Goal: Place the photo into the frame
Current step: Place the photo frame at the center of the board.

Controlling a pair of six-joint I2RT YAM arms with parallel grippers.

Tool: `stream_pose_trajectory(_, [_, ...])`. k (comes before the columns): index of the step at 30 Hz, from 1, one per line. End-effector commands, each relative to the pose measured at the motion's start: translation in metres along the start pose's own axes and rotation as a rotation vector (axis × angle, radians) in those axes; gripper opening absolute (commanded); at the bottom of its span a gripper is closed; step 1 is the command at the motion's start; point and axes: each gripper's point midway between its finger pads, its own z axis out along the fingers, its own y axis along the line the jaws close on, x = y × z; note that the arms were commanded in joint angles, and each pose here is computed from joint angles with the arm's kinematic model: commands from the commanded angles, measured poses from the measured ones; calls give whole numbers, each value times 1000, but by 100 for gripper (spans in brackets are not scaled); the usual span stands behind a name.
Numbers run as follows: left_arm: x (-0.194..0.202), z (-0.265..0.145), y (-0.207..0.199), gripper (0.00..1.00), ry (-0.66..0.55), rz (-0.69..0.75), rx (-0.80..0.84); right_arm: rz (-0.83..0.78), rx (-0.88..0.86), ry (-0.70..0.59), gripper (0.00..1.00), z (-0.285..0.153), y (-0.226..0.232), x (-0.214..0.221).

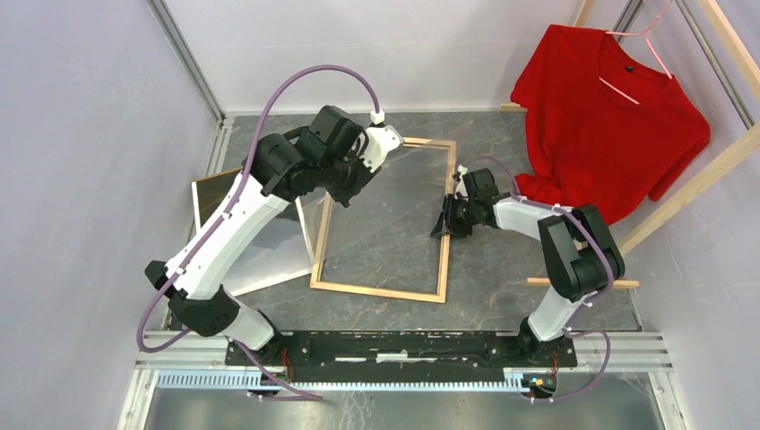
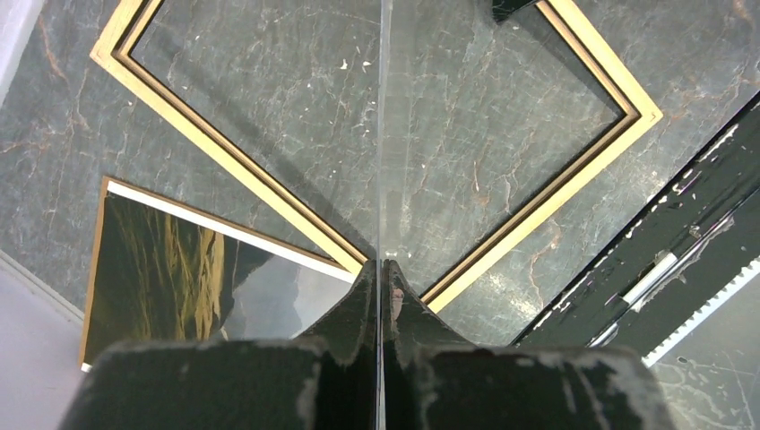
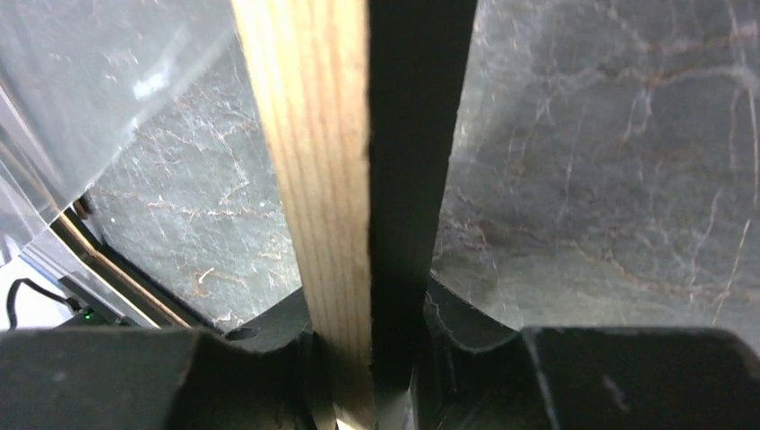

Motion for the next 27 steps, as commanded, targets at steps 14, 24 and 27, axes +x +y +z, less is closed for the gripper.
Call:
stream_pose_trajectory(14, [-49,-51,56,2,-284,-30,-304,-194,402,15,39,-17,-79,2])
stream_pose_trajectory(24, [-44,-44,58,2,-259,-8,-320,-177,442,-23,44,-29,-83,2])
stream_pose_trajectory(27, [-43,-47,67,2,-249,1,-372,-167,428,-43,44,-34,-77,-1])
